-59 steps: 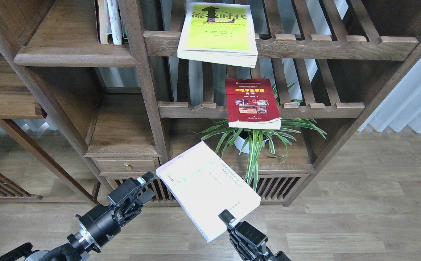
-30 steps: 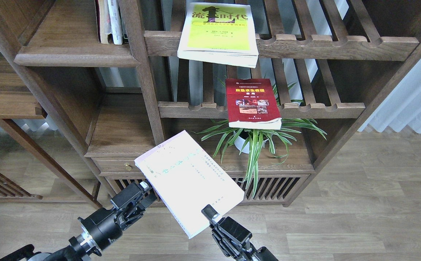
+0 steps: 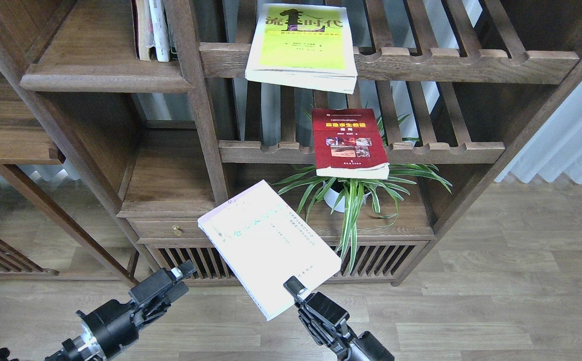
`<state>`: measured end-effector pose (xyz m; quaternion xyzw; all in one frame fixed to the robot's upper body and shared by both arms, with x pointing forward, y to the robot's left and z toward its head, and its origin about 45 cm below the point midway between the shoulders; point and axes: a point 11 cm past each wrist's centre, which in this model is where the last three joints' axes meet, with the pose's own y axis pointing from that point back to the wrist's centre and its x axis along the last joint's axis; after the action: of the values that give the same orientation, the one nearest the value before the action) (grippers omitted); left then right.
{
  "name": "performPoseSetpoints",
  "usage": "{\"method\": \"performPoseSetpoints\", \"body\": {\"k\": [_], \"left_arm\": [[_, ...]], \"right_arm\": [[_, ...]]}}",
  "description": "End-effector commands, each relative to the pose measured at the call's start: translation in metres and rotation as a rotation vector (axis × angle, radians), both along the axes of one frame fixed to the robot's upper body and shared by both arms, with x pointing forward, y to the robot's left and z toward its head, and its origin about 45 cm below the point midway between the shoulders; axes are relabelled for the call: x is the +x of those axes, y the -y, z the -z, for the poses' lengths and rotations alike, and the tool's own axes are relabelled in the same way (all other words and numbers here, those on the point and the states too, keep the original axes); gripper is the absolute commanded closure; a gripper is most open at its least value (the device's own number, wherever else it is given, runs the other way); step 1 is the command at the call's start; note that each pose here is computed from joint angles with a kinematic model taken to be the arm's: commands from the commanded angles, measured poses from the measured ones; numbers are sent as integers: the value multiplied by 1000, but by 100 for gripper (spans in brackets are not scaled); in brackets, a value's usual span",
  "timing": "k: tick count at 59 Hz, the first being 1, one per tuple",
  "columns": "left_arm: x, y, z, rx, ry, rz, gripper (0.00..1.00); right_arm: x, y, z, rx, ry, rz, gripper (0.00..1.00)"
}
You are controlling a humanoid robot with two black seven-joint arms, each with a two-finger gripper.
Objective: Organize books on shelf
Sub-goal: 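Grasp the white book's edge with the left gripper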
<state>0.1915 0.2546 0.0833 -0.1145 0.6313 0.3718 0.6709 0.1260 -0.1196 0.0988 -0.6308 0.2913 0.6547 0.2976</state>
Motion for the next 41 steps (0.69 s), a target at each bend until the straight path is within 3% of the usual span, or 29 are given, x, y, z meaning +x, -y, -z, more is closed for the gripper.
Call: {"method": "performPoseSetpoints", "body": {"k": [1,19,41], "left_arm": [[0,2,0,-2,3,4,0],[20,6,-12,-16,63,-6,0],[22,25,-13,-70,68,-8,0]], "right_arm": [[1,-2,4,-4,-6,0,94],[1,-5,8,-6,-16,-2,94],[1,-6,9,-6,-18,-1,94]]}}
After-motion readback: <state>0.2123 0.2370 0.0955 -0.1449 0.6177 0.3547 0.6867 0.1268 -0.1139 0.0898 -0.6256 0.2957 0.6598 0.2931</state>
